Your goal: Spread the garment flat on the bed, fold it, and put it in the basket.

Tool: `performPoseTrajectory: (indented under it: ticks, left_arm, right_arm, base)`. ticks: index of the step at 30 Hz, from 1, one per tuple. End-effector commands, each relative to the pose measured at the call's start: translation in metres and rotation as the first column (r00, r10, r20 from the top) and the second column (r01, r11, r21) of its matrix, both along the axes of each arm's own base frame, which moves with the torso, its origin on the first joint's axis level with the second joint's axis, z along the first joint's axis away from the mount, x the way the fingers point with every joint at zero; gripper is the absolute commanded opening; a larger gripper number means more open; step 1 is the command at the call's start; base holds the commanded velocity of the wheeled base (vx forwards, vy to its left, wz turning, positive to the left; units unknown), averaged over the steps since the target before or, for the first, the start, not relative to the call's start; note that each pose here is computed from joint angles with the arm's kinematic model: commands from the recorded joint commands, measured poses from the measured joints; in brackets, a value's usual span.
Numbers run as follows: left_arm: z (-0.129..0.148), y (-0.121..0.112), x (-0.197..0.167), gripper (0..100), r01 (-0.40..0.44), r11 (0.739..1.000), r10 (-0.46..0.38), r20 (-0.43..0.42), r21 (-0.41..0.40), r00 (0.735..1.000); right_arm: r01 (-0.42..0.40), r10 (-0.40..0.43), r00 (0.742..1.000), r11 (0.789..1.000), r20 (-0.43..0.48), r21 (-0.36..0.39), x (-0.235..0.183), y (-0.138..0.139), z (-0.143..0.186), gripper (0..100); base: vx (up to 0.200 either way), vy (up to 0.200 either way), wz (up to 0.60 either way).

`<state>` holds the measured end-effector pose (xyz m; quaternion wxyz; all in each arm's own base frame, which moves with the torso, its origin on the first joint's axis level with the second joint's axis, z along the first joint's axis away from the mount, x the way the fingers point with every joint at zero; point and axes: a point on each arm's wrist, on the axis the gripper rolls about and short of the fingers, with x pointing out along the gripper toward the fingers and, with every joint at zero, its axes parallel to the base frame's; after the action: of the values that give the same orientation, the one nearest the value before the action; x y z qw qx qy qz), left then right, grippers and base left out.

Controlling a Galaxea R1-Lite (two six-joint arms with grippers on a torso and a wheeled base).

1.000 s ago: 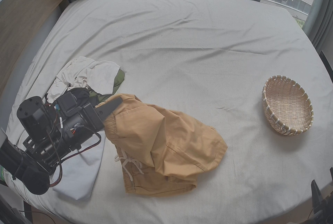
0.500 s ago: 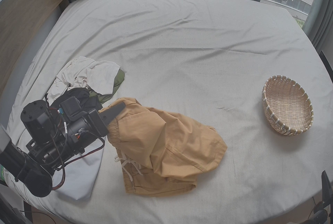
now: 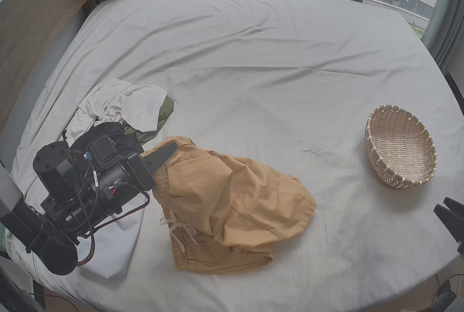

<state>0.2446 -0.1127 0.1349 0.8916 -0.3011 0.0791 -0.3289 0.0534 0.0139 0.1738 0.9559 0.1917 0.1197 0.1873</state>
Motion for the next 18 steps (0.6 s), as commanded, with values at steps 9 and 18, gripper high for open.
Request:
performPoseTrajectory:
  ticks: [9, 18]
  left_arm:
    - [-0.003, -0.001, 0.002, 0, 0.0, 1.0, 0.0, 0.002, -0.001, 1.0]
    - [-0.003, -0.001, 0.003, 0, 0.0, 1.0, 0.0, 0.002, -0.001, 1.0]
  right_arm:
    - [-0.138, 0.164, 0.927, 0.986, -0.338, 0.098, 0.093, 0.04, -0.028, 100]
    - [-0.166, 0.182, 0.866, 0.983, -0.465, 0.074, 0.12, 0.057, -0.058, 100]
  base:
    - [0.0, 0.0, 0.0]
    - [0.0, 0.0, 0.0]
